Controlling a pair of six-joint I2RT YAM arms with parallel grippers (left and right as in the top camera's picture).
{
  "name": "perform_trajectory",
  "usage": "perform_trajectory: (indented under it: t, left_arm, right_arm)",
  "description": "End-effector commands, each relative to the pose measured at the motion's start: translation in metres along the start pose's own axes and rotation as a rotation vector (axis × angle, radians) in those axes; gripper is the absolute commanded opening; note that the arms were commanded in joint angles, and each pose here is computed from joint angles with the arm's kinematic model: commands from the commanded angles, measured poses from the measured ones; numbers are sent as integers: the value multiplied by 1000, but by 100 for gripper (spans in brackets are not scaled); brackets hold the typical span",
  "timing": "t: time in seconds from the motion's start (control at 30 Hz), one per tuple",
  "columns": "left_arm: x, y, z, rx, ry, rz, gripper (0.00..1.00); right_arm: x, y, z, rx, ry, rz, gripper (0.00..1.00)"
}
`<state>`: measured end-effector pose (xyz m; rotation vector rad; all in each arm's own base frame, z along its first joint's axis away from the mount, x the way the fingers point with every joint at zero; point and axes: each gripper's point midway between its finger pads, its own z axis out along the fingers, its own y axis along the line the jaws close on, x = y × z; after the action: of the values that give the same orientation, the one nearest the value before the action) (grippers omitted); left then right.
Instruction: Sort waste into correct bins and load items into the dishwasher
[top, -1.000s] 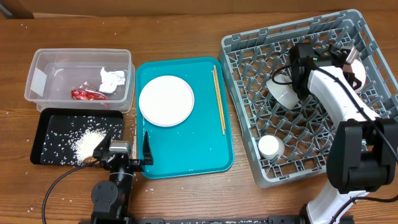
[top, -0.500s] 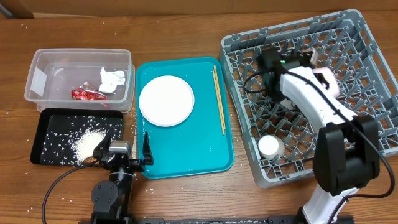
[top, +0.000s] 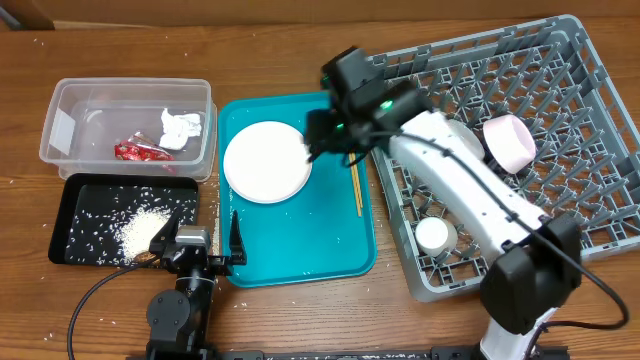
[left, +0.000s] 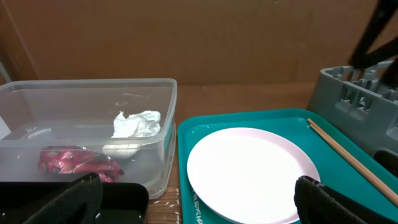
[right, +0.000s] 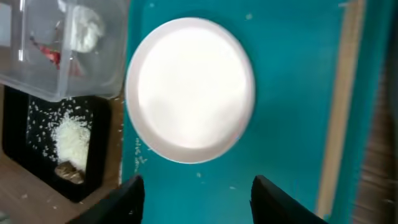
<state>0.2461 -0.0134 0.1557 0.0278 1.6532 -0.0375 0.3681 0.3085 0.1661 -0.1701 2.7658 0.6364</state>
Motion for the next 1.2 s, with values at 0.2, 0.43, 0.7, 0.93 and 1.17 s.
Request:
perform_trajectory:
  t: [0.2,0.43,0.7,0.93,1.17]
  left_arm:
    - [-1,2,0,-8,-8,7,100]
    - [-1,2,0,-8,-8,7,100]
    - [-1,2,0,-8,-8,7,100]
    - [-1,2,0,-8,-8,7,100]
    - [-1,2,0,-8,-8,7,100]
  right_arm:
    - [30,-55,125,310,21,202,57]
    - [47,-67,137,347,97,226,4]
    - [-30,-63,-7,412,-217,91,4]
    - [-73,-138,-198,854,-621,55,4]
    - [-81,-195,-206,1148,-526,-31,4]
